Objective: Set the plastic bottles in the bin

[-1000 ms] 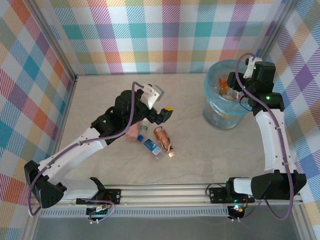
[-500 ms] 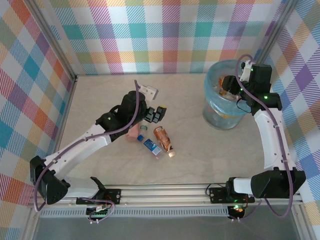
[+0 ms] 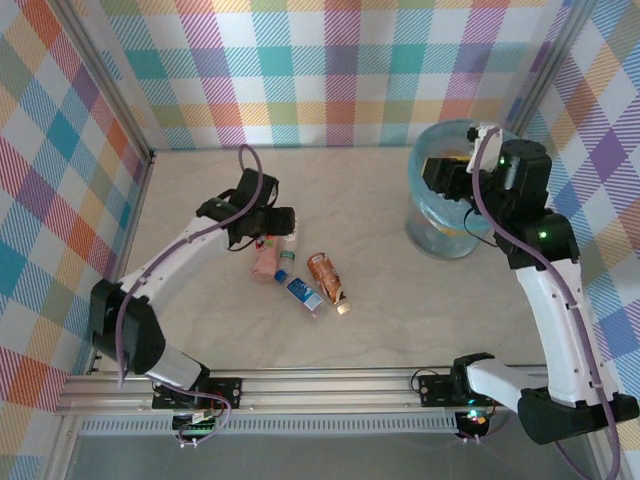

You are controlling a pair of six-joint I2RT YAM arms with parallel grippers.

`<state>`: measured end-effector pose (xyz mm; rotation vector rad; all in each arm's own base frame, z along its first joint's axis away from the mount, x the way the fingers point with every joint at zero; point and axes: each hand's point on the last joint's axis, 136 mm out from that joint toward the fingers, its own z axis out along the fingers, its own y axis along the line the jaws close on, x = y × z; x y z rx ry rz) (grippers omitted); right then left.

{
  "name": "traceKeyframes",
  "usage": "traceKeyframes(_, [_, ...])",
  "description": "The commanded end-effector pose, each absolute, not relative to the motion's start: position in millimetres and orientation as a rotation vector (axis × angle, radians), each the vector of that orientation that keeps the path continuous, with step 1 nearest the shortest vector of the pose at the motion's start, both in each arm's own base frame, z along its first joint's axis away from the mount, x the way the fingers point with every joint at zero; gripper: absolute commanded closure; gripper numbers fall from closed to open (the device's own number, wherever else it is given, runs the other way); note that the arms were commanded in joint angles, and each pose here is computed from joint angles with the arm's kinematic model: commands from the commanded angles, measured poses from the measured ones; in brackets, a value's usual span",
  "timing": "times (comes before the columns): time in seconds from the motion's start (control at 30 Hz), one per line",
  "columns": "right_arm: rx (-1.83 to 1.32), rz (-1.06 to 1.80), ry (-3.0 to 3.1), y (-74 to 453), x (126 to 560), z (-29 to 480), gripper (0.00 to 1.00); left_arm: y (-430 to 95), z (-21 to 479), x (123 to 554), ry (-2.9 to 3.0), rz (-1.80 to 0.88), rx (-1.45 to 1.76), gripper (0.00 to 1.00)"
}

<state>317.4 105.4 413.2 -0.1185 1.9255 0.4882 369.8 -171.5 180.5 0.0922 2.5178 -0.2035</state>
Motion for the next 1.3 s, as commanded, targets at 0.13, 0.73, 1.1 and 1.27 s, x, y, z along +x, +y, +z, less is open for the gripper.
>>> traceKeyframes(0.13, [-0.186, 0.600, 2.012, 136, 300, 374, 0.46, -164, 152, 375, 2.638, -0.068, 0.083, 0.23])
traceKeyframes(0.73, [-0.275, 0.630, 2.063, 161, 299, 350, 0.45, -109, 76, 328, 2.841, -0.061, -0.086, 0.26])
traceKeyframes(1.1, [-0.279, 0.652, 2.076, 166, 299, 346, 0.43, -102, 45, 326, 2.911, -0.168, -0.163, 0.30])
traceKeyframes(1.27, [-0.280, 0.666, 2.082, 168, 299, 342, 0.40, -105, 39, 326, 2.933, -0.183, -0.155, 0.26])
